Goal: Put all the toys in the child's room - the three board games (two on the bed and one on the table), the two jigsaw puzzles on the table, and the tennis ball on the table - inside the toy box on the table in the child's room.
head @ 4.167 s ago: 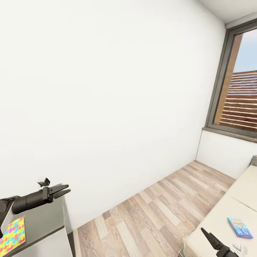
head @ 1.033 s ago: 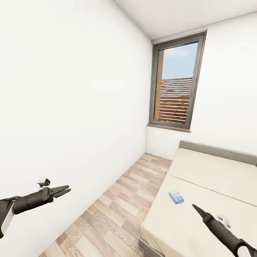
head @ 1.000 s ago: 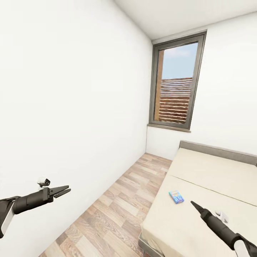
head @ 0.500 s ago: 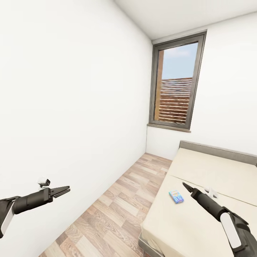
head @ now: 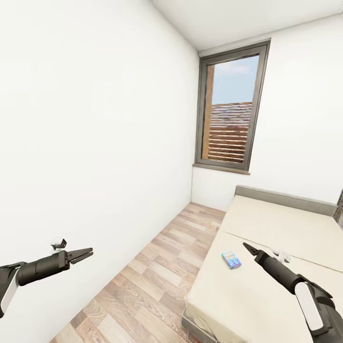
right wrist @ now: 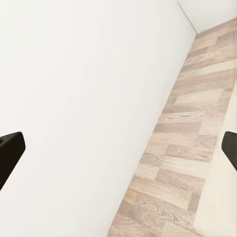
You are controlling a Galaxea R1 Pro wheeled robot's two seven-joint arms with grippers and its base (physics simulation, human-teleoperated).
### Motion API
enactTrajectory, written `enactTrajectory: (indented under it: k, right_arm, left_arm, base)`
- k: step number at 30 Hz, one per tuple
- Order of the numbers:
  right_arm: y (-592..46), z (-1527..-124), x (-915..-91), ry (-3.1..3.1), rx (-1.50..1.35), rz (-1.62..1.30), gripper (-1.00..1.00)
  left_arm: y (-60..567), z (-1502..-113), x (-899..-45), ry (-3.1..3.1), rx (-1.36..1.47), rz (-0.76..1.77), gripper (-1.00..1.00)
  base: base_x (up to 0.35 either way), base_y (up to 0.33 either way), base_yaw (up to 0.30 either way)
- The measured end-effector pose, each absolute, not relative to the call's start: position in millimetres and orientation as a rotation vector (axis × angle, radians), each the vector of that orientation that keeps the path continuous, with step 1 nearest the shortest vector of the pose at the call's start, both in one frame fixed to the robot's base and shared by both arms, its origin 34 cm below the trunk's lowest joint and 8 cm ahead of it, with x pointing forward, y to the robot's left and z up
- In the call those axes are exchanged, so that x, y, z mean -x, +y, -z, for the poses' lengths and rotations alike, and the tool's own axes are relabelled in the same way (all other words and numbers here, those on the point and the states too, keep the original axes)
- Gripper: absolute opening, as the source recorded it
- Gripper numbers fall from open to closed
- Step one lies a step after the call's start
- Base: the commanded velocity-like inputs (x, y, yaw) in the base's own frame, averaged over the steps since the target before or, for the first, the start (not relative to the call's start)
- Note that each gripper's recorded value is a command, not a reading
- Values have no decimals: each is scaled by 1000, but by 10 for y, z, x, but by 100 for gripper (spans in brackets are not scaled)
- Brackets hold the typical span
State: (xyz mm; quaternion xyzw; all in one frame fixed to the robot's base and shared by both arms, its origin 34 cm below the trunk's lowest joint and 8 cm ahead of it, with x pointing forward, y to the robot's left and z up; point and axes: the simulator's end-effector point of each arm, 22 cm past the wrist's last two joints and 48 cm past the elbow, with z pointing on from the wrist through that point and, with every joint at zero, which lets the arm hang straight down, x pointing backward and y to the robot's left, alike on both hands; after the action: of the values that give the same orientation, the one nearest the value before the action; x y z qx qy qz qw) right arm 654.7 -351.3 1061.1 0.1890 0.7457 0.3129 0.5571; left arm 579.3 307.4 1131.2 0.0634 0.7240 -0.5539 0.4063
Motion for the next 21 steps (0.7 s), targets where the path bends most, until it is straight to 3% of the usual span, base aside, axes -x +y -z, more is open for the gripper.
enactTrajectory:
  k: [21]
  right_arm:
    - [-3542,-10427,-6553,1792,-468,-736,100]
  left_arm:
    - [3081,-11168,-5828,1854,-140,1403,100]
  base:
    - [0,0,-172]
